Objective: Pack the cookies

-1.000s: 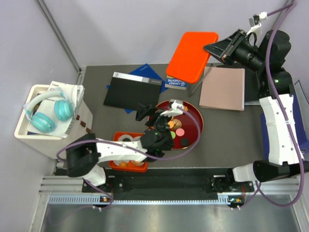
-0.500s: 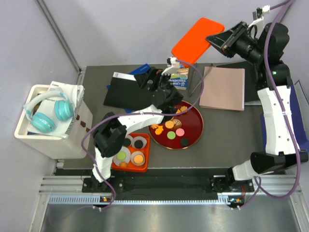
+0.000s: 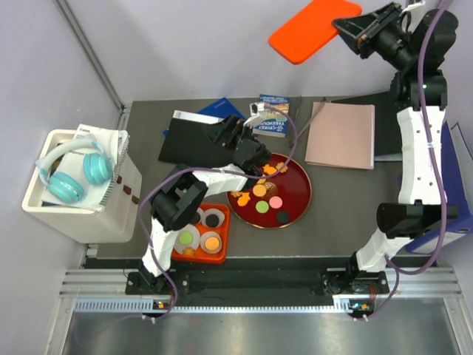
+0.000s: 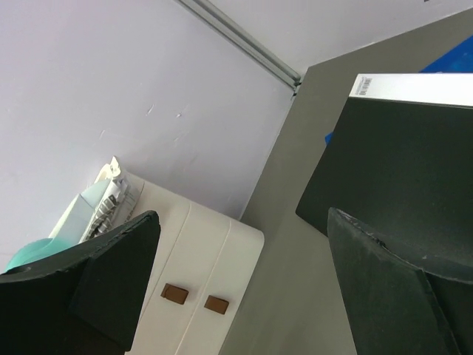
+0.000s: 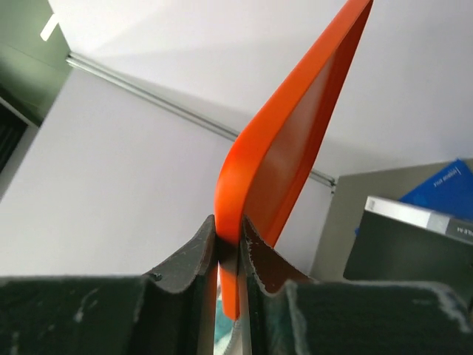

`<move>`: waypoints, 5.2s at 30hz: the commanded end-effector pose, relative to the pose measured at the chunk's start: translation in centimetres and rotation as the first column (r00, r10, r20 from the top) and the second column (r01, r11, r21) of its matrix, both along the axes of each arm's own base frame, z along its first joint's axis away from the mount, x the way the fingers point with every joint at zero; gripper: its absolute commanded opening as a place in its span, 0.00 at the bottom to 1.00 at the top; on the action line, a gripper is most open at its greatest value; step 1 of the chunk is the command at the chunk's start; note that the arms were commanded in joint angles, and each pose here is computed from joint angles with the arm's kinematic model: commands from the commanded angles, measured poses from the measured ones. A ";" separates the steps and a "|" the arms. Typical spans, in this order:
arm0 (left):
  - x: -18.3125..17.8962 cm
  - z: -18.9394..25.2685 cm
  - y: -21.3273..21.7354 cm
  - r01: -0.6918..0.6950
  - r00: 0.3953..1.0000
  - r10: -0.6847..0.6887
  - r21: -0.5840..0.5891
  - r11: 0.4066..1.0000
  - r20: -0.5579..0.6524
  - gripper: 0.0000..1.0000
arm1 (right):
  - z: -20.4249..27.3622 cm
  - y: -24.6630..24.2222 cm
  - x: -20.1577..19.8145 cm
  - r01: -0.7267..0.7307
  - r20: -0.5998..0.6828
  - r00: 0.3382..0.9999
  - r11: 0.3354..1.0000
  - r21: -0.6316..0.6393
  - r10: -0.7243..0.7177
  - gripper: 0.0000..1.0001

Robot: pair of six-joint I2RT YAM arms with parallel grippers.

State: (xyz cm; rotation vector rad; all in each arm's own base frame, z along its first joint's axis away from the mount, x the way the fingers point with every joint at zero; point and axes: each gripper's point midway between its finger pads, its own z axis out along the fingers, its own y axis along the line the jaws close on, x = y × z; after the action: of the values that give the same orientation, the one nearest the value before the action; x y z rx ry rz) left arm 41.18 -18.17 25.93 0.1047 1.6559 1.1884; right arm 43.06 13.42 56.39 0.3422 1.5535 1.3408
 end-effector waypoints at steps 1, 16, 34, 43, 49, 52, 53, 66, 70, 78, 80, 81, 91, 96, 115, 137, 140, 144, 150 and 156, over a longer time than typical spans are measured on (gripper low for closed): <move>-2.0 -3.1 2.3 -0.168 0.974 0.214 -0.382 0.909 0.080 0.99 | 6.1 -0.7 -2.7 -0.057 0.188 0.981 0.996 0.063 0.044 0.00; 0.0 5.2 1.3 -0.079 0.938 0.261 -0.594 0.800 0.227 0.99 | 7.2 0.0 -6.1 -0.112 0.235 0.967 0.992 0.051 0.097 0.00; -1.3 14.3 -7.2 0.354 0.935 -0.339 -0.252 0.901 0.099 0.96 | 7.6 0.4 -8.4 -0.099 0.209 0.973 0.995 0.009 0.095 0.00; -2.0 8.6 -9.1 0.448 0.755 -0.617 -0.862 0.237 0.223 0.99 | 6.3 0.4 -9.4 -0.099 0.190 0.976 0.995 -0.031 0.103 0.00; -7.0 4.4 -11.4 0.320 0.606 -0.739 -0.941 -0.113 0.295 0.99 | 5.0 0.4 -9.7 -0.092 0.175 0.979 0.994 -0.058 0.101 0.00; -9.3 4.4 -12.4 0.236 0.538 -0.743 -0.918 -0.320 0.397 0.99 | 5.2 0.6 -10.2 -0.105 0.193 0.974 0.992 -0.070 0.117 0.00; -9.6 4.5 -12.5 0.203 0.527 -0.737 -0.905 -0.374 0.423 0.99 | 4.8 0.7 -10.3 -0.113 0.190 0.974 0.990 -0.081 0.127 0.00; -9.7 8.1 -9.9 0.088 0.566 -0.538 -0.695 -0.713 0.624 0.99 | -6.7 1.3 -13.5 -0.106 0.045 0.992 0.979 -0.176 0.115 0.00; -8.6 7.6 -8.9 0.069 0.593 -0.519 -0.681 -0.729 0.615 0.99 | -10.2 2.7 -15.7 -0.186 0.009 0.982 0.967 -0.173 0.190 0.00; -6.8 6.3 -6.2 0.055 0.632 -0.476 -0.649 -0.759 0.611 0.99 | -14.8 4.2 -20.5 -0.321 0.057 0.941 0.935 -0.150 0.333 0.00; -6.6 6.2 -6.3 0.050 0.627 -0.475 -0.641 -0.766 0.617 0.99 | -15.4 4.5 -21.2 -0.351 0.056 0.931 0.925 -0.145 0.362 0.00; -6.6 6.3 -6.3 0.045 0.626 -0.474 -0.636 -0.770 0.619 0.99 | -14.9 4.6 -21.5 -0.354 0.094 0.925 0.923 -0.151 0.369 0.00; -7.3 7.2 -7.4 -0.031 0.543 -0.477 -0.551 -0.834 0.691 0.99 | -16.0 5.2 -21.2 -0.434 0.125 0.893 0.901 -0.014 0.432 0.00; -7.7 8.2 -8.1 -0.047 0.497 -0.483 -0.534 -0.844 0.720 0.99 | -16.9 5.6 -20.3 -0.482 0.107 0.873 0.875 0.034 0.477 0.00; -10.0 8.6 -10.9 -0.160 0.370 -0.531 -0.511 -0.845 0.762 0.49 | -18.5 6.8 -18.0 -0.615 0.134 0.789 0.777 0.137 0.600 0.00; -8.1 7.8 -10.9 -0.088 0.459 -0.565 -0.597 -0.797 0.686 0.00 | -26.1 5.3 -16.8 -0.409 -0.221 0.905 0.885 -0.223 0.363 0.82; -7.1 7.9 -10.4 0.021 0.481 -0.573 -0.663 -0.749 0.663 0.00 | -27.7 4.8 -16.6 -0.371 -0.263 0.914 0.901 -0.226 0.310 0.82; -5.5 7.2 -10.1 0.057 0.554 -0.588 -0.732 -0.679 0.589 0.00 | -29.6 4.3 -16.1 -0.329 -0.311 0.916 0.918 -0.223 0.253 0.80; -5.1 7.7 -9.5 0.144 0.600 -0.509 -0.708 -0.691 0.618 0.00 | -30.0 4.6 -15.0 -0.290 -0.301 0.924 0.946 -0.144 0.238 0.77; -5.3 7.6 -9.4 0.151 0.629 -0.458 -0.677 -0.721 0.628 0.00 | -27.7 5.0 -13.7 -0.251 -0.194 0.951 0.968 -0.025 0.242 0.77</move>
State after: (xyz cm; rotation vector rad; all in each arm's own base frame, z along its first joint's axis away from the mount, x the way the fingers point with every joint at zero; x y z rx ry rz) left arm 36.29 -28.01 30.59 -0.1977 1.8897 -1.5629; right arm 27.95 17.86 24.86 0.2926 2.0423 1.4114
